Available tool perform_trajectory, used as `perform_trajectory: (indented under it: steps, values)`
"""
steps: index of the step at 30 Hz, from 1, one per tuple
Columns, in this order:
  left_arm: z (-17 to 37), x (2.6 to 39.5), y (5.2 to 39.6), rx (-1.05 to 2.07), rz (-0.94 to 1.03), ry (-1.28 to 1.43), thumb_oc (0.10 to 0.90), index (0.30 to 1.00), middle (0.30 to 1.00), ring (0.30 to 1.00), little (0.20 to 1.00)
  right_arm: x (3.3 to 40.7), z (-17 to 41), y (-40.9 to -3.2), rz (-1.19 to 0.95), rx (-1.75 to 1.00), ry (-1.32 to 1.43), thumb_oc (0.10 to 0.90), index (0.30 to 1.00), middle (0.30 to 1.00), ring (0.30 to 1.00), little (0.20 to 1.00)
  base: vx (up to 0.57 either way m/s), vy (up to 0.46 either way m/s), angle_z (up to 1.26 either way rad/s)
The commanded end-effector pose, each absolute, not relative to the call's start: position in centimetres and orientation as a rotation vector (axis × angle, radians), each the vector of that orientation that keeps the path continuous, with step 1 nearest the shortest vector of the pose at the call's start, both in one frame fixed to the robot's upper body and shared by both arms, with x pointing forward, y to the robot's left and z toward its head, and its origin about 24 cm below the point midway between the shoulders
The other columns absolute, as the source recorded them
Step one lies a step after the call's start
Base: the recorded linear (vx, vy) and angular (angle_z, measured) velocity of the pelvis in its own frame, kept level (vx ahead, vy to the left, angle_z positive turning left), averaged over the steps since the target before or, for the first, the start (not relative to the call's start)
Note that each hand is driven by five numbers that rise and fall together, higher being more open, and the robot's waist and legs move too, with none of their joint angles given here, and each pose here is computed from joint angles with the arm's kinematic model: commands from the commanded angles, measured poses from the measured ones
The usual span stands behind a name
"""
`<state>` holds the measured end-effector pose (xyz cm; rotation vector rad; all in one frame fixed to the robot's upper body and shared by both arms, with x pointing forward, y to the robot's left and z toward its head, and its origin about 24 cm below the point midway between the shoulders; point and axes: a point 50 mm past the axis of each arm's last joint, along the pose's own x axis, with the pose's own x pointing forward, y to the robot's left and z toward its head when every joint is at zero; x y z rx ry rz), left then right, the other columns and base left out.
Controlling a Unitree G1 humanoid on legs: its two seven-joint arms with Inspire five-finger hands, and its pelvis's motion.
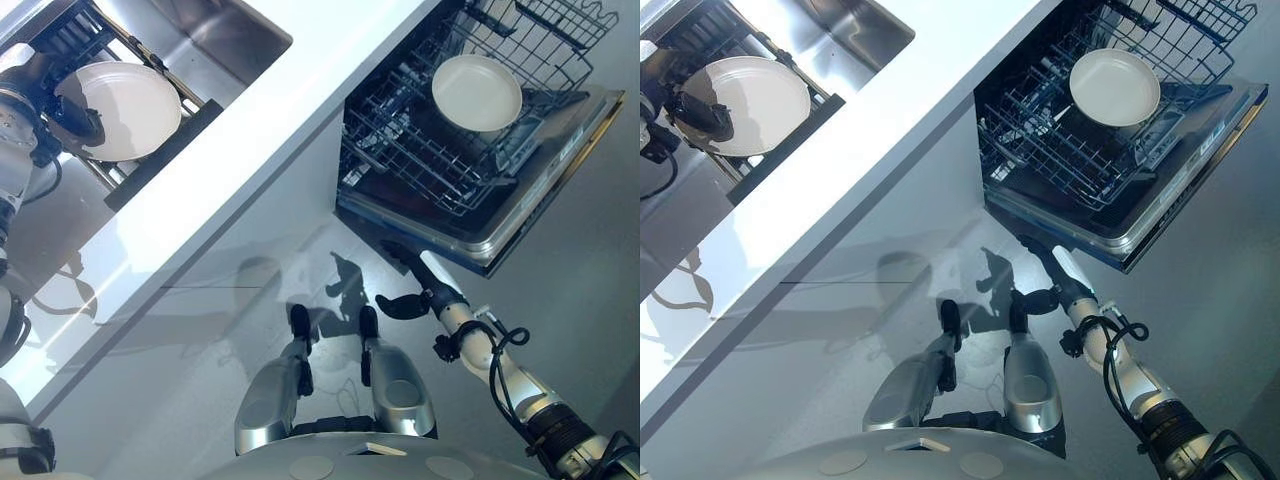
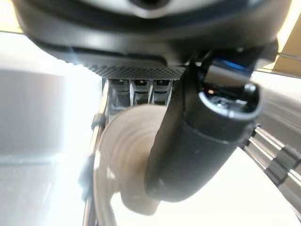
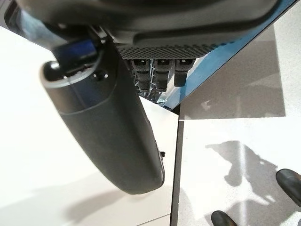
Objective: Pick up plates and place into dishwasher.
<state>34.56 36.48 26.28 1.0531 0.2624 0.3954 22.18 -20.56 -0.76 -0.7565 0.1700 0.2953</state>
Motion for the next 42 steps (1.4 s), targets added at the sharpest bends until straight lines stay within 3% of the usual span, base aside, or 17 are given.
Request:
perform_trajectory:
  steps: [1,15,16,17,18,19,25,32,42]
  values:
    - [26.6,34.3,37.4,0.949,0.439,0.234,0.800,0.900,0.900,0.900,0.900,22.1,1.5,-19.2,0.317,-0.725,0.024,0.800,0.900,0.900,0.900,0.900,0.00,0.033,0.03]
    - [24.9,36.0,34.9,0.880,0.329,0.286,0.800,0.900,0.900,0.900,0.900,22.4,1.7,-19.7,0.274,-0.720,0.028,0.800,0.900,0.900,0.900,0.900,0.02,0.022,-0.01]
    - [24.6,36.1,34.8,0.862,0.307,0.294,0.536,0.674,0.674,0.674,0.636,22.4,1.8,-19.8,0.277,-0.724,0.028,0.800,0.900,0.900,0.900,0.900,0.00,0.032,-0.06]
    - [24.2,36.2,34.6,0.831,0.281,0.299,0.396,0.554,0.554,0.554,0.496,22.5,1.9,-19.8,0.279,-0.728,0.026,0.800,0.900,0.900,0.900,0.900,0.00,0.034,-0.10]
    - [23.8,36.3,34.4,0.807,0.256,0.302,0.333,0.500,0.500,0.500,0.433,22.5,1.9,-19.8,0.280,-0.731,0.024,0.800,0.900,0.900,0.900,0.900,0.00,0.034,-0.11]
    - [23.5,36.3,34.2,0.787,0.235,0.304,0.100,0.300,0.300,0.300,0.200,22.5,2.0,-19.8,0.280,-0.734,0.021,0.800,0.900,0.900,0.900,0.900,0.00,0.031,-0.05]
    - [21.3,36.9,32.3,0.680,0.102,0.307,0.100,0.300,0.300,0.300,0.200,22.4,1.8,-19.9,0.292,-0.746,0.016,0.800,0.900,0.900,0.900,0.900,0.00,0.000,0.00]
    - [20.9,37.3,30.8,0.620,0.079,0.265,0.100,0.300,0.300,0.300,0.200,22.1,1.4,-19.7,0.297,-0.743,0.026,0.800,0.900,0.900,0.900,0.900,0.01,-0.025,0.03]
    - [20.2,36.2,33.1,0.637,0.157,0.293,0.100,0.300,0.300,0.300,0.200,21.3,0.8,-19.7,0.307,-0.739,0.038,0.800,0.900,0.900,0.900,0.900,0.00,-0.020,0.02]
